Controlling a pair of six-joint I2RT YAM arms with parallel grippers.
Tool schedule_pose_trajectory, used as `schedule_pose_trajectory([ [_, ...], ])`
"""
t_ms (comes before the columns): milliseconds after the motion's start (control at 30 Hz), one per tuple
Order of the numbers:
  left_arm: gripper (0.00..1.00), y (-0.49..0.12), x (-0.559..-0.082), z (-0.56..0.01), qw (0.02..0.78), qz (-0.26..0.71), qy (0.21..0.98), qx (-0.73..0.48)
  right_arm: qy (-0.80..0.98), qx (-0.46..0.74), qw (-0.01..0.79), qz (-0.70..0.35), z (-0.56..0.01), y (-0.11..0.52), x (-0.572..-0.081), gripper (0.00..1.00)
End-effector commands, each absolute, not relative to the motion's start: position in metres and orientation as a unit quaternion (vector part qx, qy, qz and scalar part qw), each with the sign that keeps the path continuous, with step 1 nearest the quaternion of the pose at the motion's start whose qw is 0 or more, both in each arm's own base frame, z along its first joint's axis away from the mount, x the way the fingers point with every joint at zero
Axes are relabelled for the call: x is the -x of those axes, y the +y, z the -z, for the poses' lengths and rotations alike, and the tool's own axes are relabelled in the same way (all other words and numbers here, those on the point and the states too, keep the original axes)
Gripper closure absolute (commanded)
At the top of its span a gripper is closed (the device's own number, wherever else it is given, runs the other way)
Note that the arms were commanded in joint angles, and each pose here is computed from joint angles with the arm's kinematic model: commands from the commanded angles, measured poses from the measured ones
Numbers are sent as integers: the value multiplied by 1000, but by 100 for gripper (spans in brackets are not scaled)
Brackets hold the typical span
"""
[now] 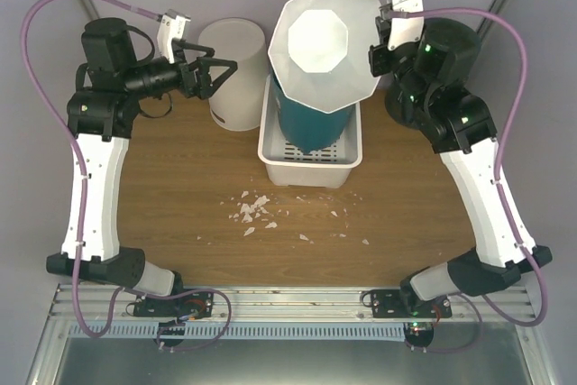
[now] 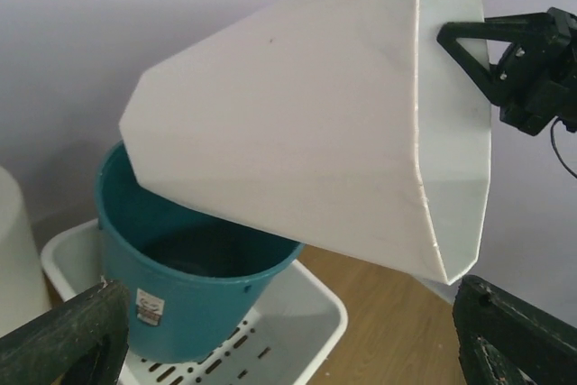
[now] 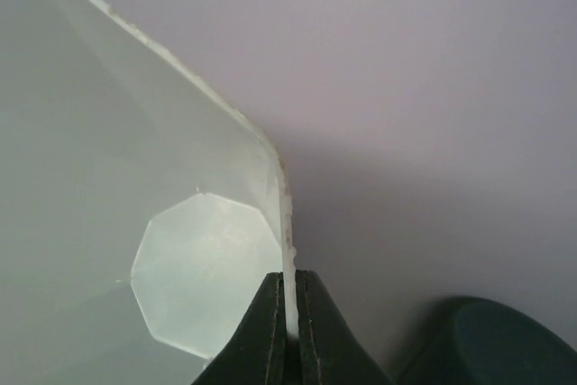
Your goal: Turn the large container upside down
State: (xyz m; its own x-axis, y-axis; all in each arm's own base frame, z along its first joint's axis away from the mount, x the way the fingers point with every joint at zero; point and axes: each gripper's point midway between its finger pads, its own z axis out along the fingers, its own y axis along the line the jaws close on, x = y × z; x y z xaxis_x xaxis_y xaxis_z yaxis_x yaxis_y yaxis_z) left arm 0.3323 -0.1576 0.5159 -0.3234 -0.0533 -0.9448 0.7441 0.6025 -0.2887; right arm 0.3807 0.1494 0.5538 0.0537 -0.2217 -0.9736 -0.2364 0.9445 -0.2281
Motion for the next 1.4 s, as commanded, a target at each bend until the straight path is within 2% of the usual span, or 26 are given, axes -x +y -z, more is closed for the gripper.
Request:
schedule_pose_trajectory([
  [0,4,-171,-319,-529,519,428,687,-275,646,149,747,-36,-597,143,-354,99],
  [167,4,-183,-305,-521,463,503,667,-295,632,135,763,2,-603,127,-345,99],
  [367,6,-196,-282,-480,286,649,648,-278,621,120,773,55,-595,111,-343,99],
  [433,8,-197,-281,-474,267,657,648,-278,617,118,775,63,-593,110,-343,99],
  [633,9,-196,-283,-490,308,638,641,-295,602,128,785,62,-595,118,-341,99],
  [867,6,-186,-311,-512,453,511,670,-293,601,119,789,43,-618,114,-321,99],
  [1033,6,-184,-321,-502,458,489,684,-290,623,61,778,44,-629,84,-299,99],
  [1167,6,-184,-326,-495,460,476,692,-289,645,12,760,74,-616,55,-286,99],
  [1367,5,-196,-332,-488,491,396,711,-310,666,4,737,116,-588,41,-283,99],
])
